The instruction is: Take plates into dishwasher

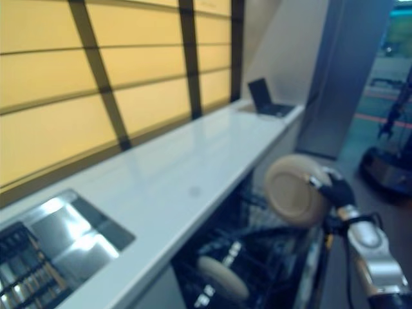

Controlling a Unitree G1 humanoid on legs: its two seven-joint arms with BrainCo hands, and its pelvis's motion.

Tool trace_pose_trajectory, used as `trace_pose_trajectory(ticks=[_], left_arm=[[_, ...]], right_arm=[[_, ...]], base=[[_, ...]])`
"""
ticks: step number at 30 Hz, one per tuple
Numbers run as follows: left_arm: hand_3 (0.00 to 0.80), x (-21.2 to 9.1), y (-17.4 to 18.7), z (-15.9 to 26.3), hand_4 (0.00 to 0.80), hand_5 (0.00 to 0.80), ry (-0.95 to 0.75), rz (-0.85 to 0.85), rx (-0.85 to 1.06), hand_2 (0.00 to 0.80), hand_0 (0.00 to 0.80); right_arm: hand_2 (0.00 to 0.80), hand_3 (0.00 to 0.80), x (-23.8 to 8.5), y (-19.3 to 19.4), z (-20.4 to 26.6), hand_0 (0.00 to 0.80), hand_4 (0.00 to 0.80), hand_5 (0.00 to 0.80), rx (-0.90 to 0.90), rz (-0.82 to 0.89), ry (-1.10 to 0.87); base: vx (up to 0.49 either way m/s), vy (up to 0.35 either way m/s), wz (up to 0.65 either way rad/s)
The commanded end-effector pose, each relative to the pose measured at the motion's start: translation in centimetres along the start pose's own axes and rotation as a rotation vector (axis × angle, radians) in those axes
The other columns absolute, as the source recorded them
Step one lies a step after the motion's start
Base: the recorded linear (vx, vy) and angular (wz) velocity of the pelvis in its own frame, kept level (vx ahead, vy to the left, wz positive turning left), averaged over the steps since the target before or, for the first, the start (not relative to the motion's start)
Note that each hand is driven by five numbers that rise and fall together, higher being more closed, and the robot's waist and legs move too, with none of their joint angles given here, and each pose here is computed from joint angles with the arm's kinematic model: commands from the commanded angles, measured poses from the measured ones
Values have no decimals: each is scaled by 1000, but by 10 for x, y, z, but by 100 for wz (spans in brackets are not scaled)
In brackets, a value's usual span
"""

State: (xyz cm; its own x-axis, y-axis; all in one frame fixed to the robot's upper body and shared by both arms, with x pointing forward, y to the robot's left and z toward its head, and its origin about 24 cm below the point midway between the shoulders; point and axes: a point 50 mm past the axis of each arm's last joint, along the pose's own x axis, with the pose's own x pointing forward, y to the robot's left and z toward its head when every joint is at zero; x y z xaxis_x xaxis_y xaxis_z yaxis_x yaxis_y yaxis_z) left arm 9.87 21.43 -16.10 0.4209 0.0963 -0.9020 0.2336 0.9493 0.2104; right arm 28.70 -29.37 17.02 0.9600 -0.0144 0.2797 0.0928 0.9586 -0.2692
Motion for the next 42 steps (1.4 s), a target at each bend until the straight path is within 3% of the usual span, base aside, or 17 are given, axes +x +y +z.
trace_pose_trajectory(ticks=[1, 12, 23, 42], left_arm=[[0, -1, 28, 2, 0, 0, -18, 86, 5, 0, 0], [0, 0, 28, 11, 0, 0, -61, 75, 31, 0, 0], [0, 0, 24, 14, 0, 0, -82, 62, 47, 0, 0], [0, 2, 26, 34, 0, 0, -127, 53, 97, 0, 0]], right_arm=[[800, 800, 0, -3, 9, 800, 800, 800, -44, -11, -76], [800, 800, -11, -3, -3, 800, 800, 800, -340, -34, -47], [800, 800, -24, -1, -21, 800, 800, 800, -434, -41, 11], [800, 800, -15, 20, -42, 800, 800, 800, -499, 28, 62]], base=[[81, 3, 2], [25, -9, 1], [22, -12, 0], [-18, -21, 0]])
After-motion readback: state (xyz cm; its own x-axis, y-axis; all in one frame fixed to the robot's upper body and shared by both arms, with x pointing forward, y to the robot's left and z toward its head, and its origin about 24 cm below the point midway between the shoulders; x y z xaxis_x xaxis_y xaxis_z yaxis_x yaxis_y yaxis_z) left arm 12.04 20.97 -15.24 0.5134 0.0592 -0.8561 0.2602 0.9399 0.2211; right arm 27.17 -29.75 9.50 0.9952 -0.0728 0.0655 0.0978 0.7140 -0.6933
